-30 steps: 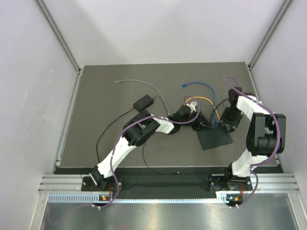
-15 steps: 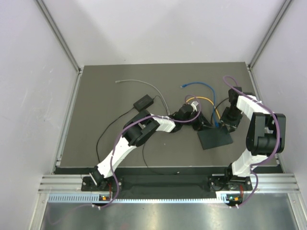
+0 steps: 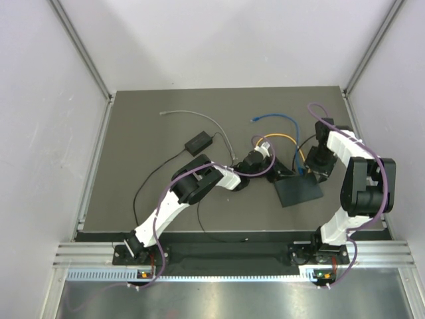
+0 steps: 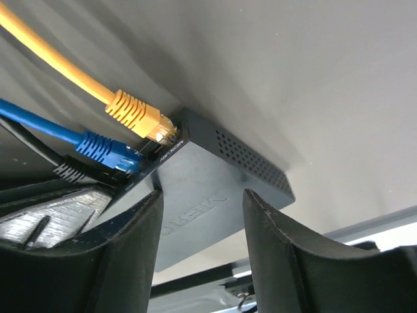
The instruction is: Pull the plug from the switch port
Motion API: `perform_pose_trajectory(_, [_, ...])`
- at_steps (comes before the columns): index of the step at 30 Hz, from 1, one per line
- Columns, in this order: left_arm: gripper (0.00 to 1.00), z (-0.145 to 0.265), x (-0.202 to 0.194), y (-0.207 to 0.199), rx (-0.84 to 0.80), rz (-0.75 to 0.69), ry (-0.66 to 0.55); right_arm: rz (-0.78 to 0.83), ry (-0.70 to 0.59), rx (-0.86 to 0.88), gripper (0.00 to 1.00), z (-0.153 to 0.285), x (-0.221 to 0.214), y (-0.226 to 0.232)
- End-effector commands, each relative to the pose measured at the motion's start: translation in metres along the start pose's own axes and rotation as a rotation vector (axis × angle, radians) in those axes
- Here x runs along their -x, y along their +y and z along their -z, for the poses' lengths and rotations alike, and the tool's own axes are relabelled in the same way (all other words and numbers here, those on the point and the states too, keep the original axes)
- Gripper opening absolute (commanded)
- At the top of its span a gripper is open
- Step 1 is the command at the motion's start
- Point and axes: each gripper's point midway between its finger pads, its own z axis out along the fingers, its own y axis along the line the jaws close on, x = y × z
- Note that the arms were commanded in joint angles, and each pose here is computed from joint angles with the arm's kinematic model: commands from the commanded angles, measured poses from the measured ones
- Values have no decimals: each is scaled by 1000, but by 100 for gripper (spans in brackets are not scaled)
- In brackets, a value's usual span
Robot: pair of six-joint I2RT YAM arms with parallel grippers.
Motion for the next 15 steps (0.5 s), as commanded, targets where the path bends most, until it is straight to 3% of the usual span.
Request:
perform_pose_trajectory(1, [0,12,-36,82,267,309,33,-74,-62,20,54,12,14,13])
perform_pose_trajectory(8, [0,18,-38,88,297,380,15,-23,-76,74,54,13,22,49])
perform_pose_trajectory(15, [0,27,-40,102,338,393,-20,-65,-62,-12,51,4,22,42])
